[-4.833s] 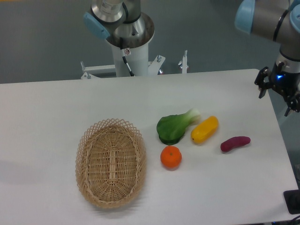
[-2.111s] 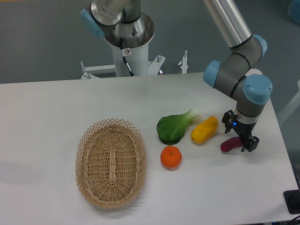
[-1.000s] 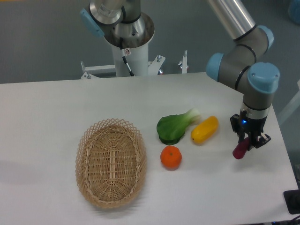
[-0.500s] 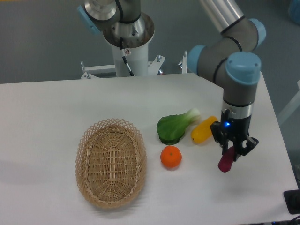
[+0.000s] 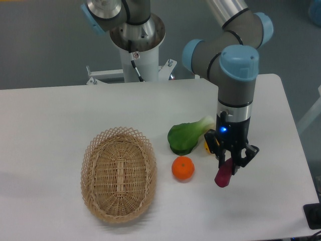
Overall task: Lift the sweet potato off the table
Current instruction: 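Lift the sweet potato off the table and carry it toward the basket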
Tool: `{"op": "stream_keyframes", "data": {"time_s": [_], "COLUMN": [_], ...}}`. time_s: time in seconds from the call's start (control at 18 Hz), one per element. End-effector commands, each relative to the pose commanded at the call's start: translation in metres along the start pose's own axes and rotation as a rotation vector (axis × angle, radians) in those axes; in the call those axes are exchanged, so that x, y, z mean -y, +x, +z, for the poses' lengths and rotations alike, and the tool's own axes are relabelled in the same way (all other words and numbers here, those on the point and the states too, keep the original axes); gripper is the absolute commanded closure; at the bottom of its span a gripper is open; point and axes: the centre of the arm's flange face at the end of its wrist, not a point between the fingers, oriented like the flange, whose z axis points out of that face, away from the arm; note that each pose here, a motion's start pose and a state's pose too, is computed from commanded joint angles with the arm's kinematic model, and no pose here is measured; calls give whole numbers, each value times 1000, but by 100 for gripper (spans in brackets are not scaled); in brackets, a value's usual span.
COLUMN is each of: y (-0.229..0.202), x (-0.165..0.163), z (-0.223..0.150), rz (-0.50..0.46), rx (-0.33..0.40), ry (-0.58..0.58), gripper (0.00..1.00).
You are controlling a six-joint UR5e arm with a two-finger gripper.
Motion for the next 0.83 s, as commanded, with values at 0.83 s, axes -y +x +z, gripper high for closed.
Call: {"op": "stream_keyframes", "data": {"time_s": [0.83], "y": [-4], "x": [2], "z": [-9], "rz": [-4], "rx": [17], "ry": [6], "gripper": [62]}}
